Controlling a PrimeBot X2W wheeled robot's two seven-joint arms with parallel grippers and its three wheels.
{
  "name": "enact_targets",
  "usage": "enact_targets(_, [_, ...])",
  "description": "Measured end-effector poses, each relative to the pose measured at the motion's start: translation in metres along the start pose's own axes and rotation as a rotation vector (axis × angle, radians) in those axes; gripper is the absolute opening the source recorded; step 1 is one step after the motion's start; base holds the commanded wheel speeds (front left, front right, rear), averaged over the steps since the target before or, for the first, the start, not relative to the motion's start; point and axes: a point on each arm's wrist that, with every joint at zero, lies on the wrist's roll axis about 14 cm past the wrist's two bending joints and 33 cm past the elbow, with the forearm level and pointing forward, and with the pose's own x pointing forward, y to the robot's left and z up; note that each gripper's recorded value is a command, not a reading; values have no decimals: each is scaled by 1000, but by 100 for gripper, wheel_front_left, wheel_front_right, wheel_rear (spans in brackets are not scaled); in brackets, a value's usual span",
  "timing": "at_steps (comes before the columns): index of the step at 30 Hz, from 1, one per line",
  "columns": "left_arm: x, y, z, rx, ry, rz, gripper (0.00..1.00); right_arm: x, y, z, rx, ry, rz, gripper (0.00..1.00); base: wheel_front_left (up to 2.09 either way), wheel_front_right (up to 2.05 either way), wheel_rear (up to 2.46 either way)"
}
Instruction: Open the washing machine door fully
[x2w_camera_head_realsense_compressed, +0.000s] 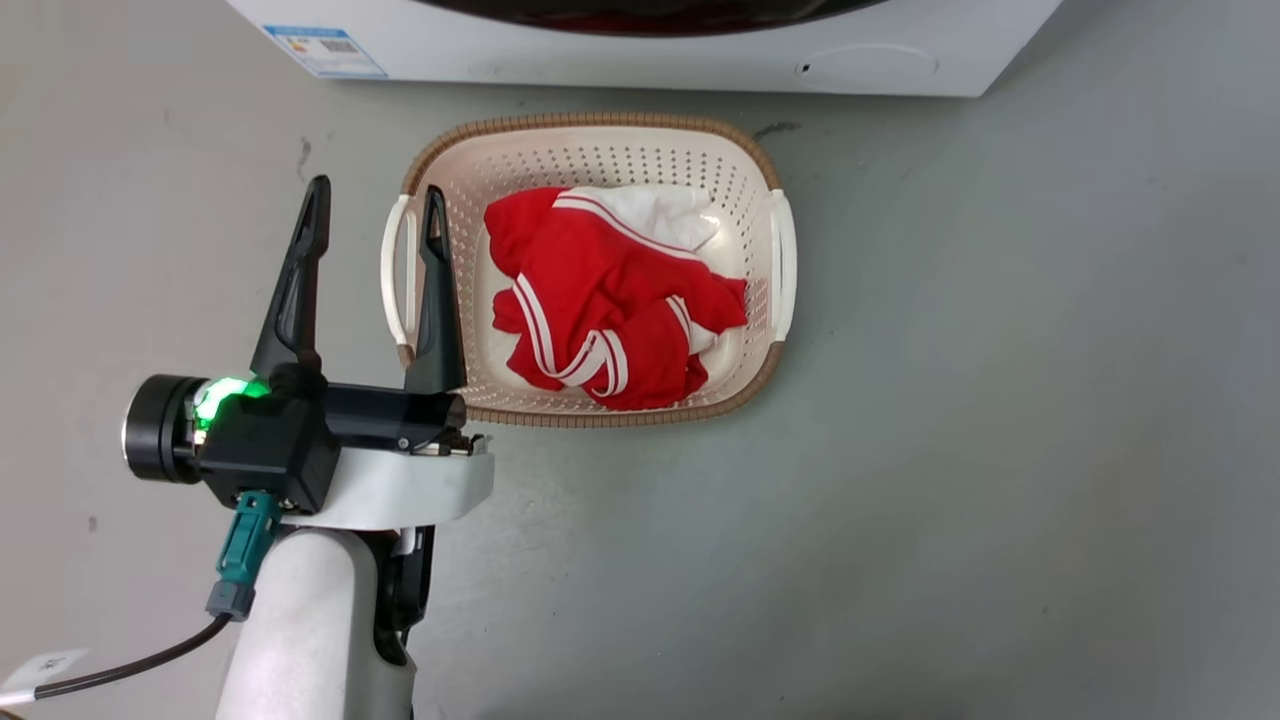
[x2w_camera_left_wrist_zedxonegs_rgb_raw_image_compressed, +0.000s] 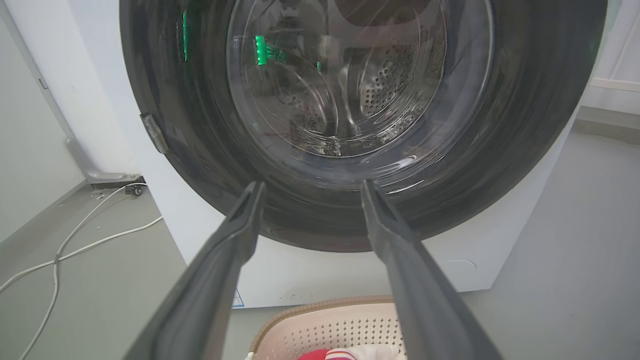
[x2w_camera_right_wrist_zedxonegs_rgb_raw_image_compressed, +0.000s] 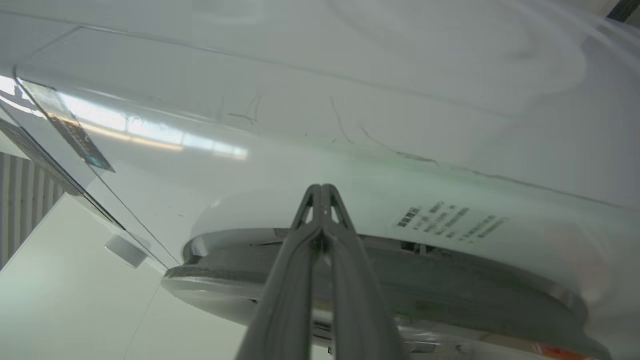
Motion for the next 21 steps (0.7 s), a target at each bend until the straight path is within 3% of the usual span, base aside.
enact_targets(9, [2,5,-11,3,22,9,100,23,-9,-49,-32,157,-7,0,0,0,0])
enact_targets(21, [0,10,-2,6,8,25,100,17,-10,-86,-133,320,-39,0,0,0,0])
